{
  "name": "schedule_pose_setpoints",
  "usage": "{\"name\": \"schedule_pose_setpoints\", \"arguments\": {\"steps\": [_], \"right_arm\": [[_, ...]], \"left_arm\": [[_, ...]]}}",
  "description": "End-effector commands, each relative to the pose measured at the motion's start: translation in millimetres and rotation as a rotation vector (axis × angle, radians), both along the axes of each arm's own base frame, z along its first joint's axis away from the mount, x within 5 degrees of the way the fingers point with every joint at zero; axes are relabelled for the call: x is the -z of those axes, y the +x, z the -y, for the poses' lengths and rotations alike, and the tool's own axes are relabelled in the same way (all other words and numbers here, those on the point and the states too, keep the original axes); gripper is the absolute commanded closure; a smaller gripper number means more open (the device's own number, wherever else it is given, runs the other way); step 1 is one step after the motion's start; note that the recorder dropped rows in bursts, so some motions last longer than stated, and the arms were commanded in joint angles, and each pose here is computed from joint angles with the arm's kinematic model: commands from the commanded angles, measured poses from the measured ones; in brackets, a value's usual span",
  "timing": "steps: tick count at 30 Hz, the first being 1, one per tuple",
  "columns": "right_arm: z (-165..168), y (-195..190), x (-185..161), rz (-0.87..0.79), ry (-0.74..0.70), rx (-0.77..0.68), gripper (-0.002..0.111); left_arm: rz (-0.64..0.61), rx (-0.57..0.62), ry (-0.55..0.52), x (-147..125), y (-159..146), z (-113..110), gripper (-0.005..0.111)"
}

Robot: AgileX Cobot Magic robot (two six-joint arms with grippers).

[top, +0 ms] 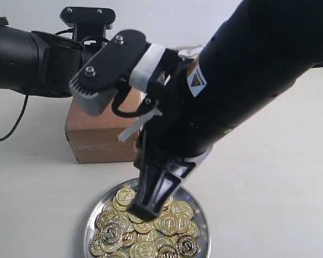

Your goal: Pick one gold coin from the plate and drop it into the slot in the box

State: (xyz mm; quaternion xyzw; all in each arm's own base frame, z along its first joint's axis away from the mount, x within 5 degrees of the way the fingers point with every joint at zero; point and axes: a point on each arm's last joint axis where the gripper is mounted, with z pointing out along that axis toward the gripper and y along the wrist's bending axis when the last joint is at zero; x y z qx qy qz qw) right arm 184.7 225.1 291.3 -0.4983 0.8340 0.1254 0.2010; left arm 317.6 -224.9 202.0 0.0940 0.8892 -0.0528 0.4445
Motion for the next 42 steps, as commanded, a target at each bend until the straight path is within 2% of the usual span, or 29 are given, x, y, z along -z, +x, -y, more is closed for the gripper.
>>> {"name": "schedule_pose_setpoints", "arguments": {"steps": [1,6,9,11,15,24,34,39,42], "right_arm": [[-5.8,15.8,-12.7,0.161,0.135,0.121,0.108],[-9.6,20.4,-17.9,0.235,0.188,0.104,0.108],[-9.8,20.4,-18.0,0.234,0.191,0.105,0.108],[-9.8,20.4,-18.0,0.234,0.191,0.105,0.108],[-9.8,20.4,-18.0,0.234,0.191,0.105,0.108],[-9.9,20.3,-18.0,0.231,0.193,0.107,0.108],[-9.9,20.3,-18.0,0.231,0.193,0.107,0.108],[-10.1,20.4,-18.3,0.233,0.196,0.107,0.108],[-10.1,20.4,-18.3,0.233,0.196,0.107,0.108]], "left_arm": [[-0.004,0.032,-0.004,0.4,1.1,2.0,0.107],[-0.005,0.066,-0.091,0.1,-0.5,8.6,0.107],[-0.003,0.097,-0.223,0.9,-4.8,14.6,0.107],[-0.011,0.093,-0.258,2.7,-6.4,15.0,0.107],[0.005,0.119,-0.213,3.3,-8.1,13.0,0.107],[0.032,0.157,-0.216,-5.2,-9.4,12.6,0.107],[-0.04,0.17,-0.275,-8.8,3.9,-10.0,0.107],[-0.087,0.143,-0.231,-24.5,7.4,-24.2,0.107],[-0.151,0.139,-0.167,-45.5,9.9,-31.6,0.107]]}}
